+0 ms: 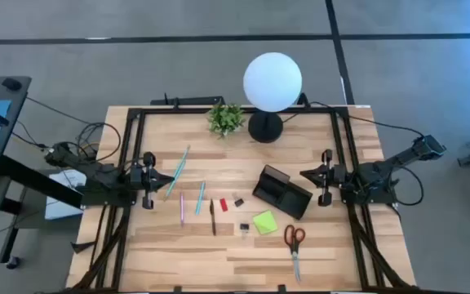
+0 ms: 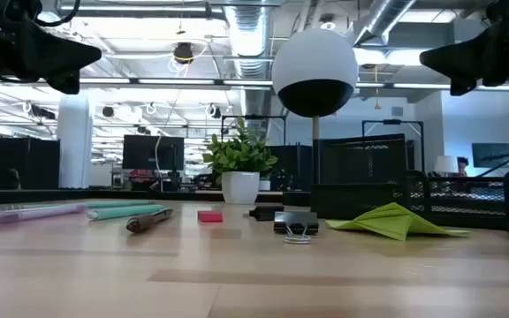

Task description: Pick and place office supplies into organizer

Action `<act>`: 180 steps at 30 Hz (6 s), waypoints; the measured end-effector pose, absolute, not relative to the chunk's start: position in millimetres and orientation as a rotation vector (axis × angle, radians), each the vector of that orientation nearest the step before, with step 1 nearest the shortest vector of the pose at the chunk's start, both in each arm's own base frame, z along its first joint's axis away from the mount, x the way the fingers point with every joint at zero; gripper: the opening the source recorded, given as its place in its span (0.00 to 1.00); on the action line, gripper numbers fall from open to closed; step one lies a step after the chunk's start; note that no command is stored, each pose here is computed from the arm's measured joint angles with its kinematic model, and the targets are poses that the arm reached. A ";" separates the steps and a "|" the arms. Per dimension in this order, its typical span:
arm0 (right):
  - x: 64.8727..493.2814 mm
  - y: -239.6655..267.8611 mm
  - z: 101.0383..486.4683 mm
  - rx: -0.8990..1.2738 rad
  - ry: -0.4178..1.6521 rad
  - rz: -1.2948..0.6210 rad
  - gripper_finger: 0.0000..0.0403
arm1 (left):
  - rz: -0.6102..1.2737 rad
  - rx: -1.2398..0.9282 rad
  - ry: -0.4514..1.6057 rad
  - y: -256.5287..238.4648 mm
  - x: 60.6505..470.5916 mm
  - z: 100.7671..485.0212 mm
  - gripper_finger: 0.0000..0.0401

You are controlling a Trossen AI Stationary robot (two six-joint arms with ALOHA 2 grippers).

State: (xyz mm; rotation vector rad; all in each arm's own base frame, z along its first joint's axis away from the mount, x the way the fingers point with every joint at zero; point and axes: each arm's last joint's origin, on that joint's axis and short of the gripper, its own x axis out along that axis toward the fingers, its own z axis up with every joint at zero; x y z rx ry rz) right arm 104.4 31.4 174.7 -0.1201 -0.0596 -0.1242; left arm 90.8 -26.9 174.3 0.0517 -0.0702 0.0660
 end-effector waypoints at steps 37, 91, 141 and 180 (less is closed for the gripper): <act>104.4 31.4 174.8 -0.120 -0.060 -0.124 0.00 | 0.066 0.052 -0.070 -26.9 90.8 174.1 0.00; 104.4 31.4 174.8 -0.120 -0.060 -0.125 0.00 | 0.076 0.050 -0.090 -26.6 90.6 176.3 0.00; 104.4 31.4 174.9 -0.120 -0.060 -0.124 0.00 | 0.690 -0.081 0.190 -27.8 159.0 173.8 0.35; 104.7 31.5 169.5 -0.127 -0.011 -0.120 0.00 | 0.956 -0.319 0.641 -19.5 149.3 83.1 0.35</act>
